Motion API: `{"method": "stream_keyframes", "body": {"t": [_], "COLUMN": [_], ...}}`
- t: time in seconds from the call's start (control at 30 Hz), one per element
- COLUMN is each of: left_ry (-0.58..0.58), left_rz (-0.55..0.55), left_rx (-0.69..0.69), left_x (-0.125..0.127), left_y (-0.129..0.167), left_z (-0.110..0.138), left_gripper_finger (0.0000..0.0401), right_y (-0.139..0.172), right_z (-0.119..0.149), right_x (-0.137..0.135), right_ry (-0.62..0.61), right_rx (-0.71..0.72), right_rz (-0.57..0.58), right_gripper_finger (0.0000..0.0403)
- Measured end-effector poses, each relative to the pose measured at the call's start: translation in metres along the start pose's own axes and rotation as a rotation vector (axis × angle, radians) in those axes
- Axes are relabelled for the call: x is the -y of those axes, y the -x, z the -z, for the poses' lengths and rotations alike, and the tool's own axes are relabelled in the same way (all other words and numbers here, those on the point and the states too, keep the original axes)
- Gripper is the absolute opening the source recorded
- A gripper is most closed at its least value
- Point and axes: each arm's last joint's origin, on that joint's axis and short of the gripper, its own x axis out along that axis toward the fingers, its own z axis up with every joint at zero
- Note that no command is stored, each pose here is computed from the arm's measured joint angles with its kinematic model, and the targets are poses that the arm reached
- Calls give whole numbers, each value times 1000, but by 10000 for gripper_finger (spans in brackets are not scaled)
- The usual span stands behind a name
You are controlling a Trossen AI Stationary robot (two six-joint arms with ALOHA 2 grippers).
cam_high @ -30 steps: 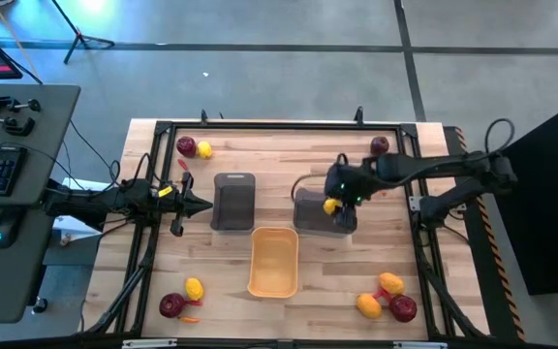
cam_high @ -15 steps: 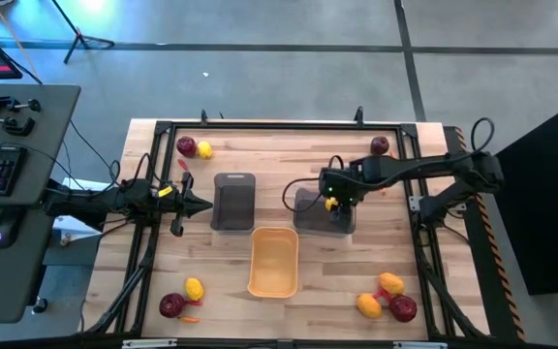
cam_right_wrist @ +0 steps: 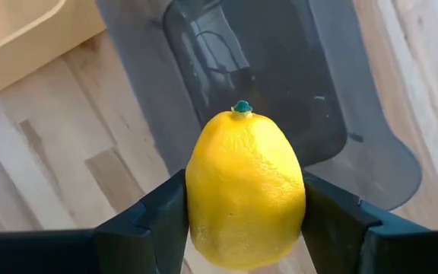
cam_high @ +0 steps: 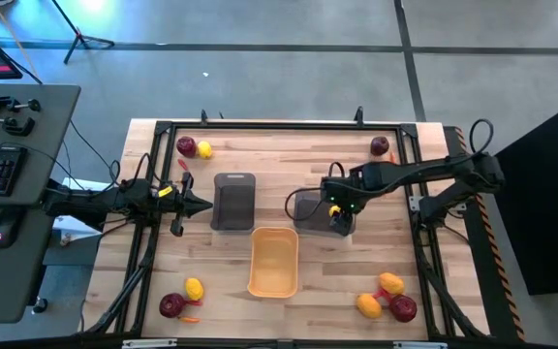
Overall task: Sort produce into baskets
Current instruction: Put the lemon into the right black bin
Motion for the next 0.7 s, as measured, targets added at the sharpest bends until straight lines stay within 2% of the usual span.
{"method": "stream_keyframes", "body": {"t": [0.6,0.7], "left_ry": [0,0], "left_rz": [0,0], "left_rx": [0,1], "left_x": [0,0], "left_y": [0,0], "left_z": [0,0], "left_gripper_finger": [0,0], "right_y": [0,0], "right_z": [0,0], "right_x": [0,0], "right_ry": [34,34], "right_rx": [14,16], "right_rz": [26,26], "right_gripper_finger": [205,218]}}
